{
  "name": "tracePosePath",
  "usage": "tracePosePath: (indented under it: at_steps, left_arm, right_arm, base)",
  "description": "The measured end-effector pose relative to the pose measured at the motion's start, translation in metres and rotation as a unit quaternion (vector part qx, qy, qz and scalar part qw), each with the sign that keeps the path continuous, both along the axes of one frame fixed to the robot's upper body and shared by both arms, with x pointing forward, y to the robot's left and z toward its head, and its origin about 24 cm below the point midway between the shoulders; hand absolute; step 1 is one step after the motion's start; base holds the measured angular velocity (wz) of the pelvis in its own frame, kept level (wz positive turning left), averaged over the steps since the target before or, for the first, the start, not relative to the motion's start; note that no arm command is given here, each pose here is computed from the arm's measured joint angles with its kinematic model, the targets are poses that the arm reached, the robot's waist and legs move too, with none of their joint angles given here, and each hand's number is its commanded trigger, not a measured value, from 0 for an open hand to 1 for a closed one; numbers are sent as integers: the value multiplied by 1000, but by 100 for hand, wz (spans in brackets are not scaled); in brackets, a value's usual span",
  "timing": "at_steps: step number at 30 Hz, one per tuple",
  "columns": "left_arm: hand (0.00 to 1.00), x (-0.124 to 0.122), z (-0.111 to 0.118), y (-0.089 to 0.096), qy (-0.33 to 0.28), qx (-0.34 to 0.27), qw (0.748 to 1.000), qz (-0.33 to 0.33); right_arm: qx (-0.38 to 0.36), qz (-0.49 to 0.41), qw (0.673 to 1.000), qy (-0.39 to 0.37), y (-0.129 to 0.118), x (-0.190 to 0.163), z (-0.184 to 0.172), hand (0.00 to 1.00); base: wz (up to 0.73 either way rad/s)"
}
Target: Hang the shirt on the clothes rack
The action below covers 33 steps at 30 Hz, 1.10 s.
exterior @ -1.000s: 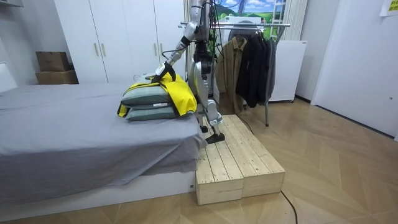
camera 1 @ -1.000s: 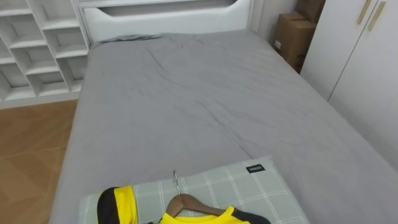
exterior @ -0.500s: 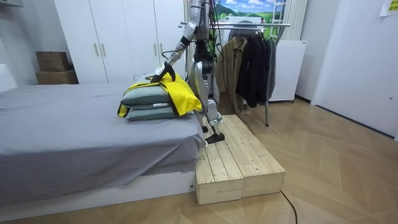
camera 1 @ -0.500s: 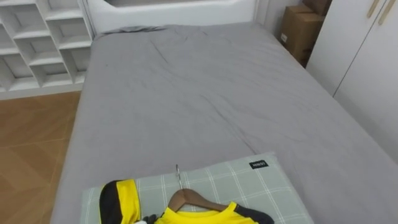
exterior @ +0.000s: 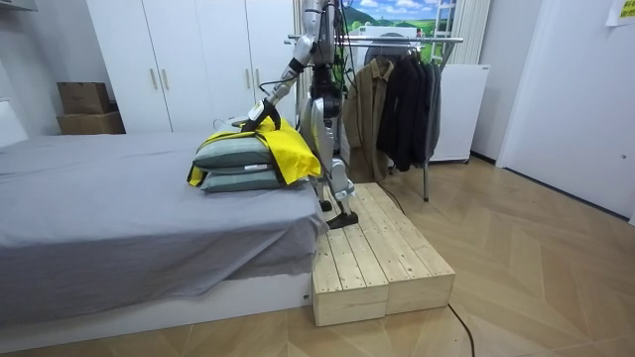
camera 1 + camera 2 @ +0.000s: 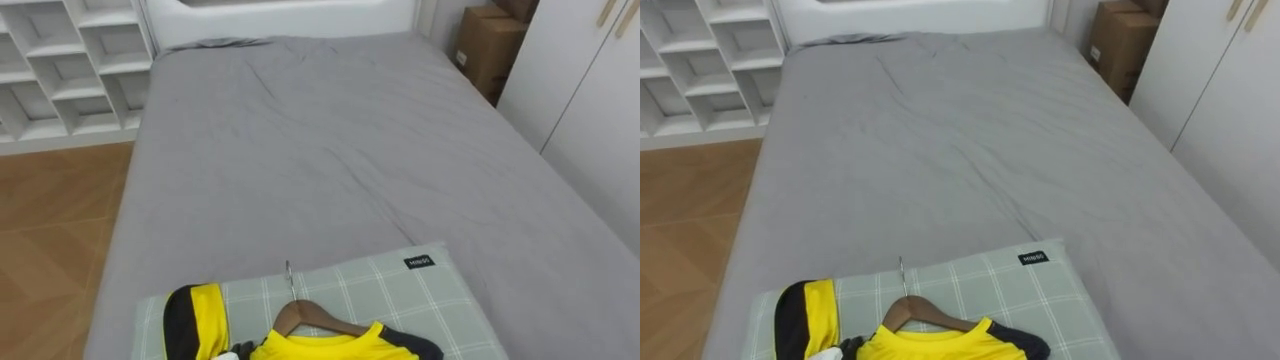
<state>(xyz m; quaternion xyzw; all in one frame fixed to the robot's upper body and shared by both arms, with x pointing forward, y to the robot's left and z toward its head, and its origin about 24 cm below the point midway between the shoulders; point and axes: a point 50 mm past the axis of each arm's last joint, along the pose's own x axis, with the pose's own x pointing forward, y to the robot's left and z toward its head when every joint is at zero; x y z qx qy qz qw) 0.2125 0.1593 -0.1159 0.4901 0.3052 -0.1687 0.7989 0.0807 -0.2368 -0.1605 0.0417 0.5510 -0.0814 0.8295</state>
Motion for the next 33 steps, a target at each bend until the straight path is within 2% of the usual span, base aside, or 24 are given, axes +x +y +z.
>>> tracePosePath:
  at_steps: [17,18,19,20,21,33]
  left_arm:
    - [0,2,0,1,-10,6,1000,2]
    - [2,2,0,1,-10,6,1000,2]
    - [47,3,0,1,-10,6,1000,2]
    - [54,2,0,1,-11,6,1000,2]
    - [100,3,0,1,-11,6,1000,2]
    - [100,21,13,12,-75,34,996,28]
  right_arm:
    - [2,12,1000,-4,4,6,0,0]
    - [2,13,1000,-4,4,6,0,0]
    - [2,13,1000,-4,4,6,0,0]
    - [3,13,1000,-4,4,6,0,0]
    - [3,17,1000,-4,5,7,0,0]
    - [16,25,1000,-5,11,17,0,0]
  base:
    - [0]
    - [0]
    - [0]
    - [0]
    - [0]
    - [-2]
